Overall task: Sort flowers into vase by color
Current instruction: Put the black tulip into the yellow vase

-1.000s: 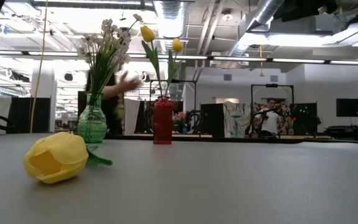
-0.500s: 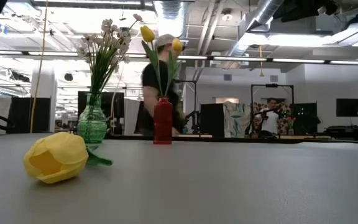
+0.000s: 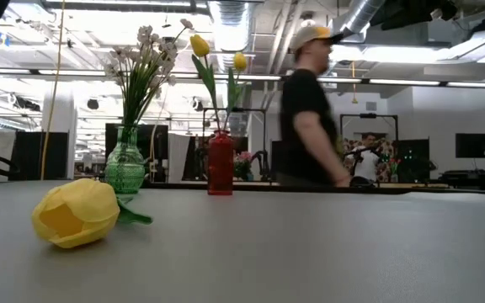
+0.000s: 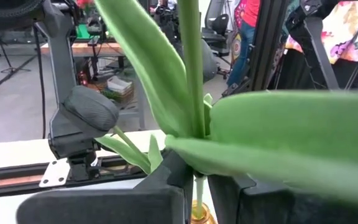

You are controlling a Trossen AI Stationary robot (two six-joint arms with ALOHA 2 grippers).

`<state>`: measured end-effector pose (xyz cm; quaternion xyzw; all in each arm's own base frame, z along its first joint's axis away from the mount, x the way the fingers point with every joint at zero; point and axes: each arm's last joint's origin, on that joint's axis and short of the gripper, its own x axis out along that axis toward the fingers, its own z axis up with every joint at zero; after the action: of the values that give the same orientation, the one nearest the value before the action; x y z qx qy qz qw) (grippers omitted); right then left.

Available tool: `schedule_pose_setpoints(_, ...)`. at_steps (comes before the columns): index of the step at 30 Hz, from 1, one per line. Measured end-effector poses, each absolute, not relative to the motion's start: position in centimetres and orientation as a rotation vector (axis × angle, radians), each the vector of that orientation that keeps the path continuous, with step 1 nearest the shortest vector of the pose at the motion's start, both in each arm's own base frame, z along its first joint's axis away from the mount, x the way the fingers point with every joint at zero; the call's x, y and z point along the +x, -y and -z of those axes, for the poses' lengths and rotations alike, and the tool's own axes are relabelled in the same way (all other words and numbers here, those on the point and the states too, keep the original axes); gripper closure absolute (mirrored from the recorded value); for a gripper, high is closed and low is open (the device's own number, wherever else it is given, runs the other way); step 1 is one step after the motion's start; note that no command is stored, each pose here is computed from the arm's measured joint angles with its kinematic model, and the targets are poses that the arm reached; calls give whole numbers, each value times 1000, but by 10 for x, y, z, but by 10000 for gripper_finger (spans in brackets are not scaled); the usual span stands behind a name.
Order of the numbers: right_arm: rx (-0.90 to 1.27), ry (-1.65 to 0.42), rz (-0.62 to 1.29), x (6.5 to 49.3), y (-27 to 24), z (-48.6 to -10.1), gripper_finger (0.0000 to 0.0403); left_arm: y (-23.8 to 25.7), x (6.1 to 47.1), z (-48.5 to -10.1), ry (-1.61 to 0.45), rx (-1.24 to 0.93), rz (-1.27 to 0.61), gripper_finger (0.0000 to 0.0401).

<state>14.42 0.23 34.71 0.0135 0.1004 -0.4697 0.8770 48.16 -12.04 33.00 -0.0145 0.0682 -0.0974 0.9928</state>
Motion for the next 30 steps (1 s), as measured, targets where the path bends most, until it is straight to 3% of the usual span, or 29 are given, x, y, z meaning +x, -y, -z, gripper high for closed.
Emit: schedule_pose_setpoints(30, 26, -211, 980, 144, -2, -347, 200, 119, 482, -334, -95, -46, 143, 374)
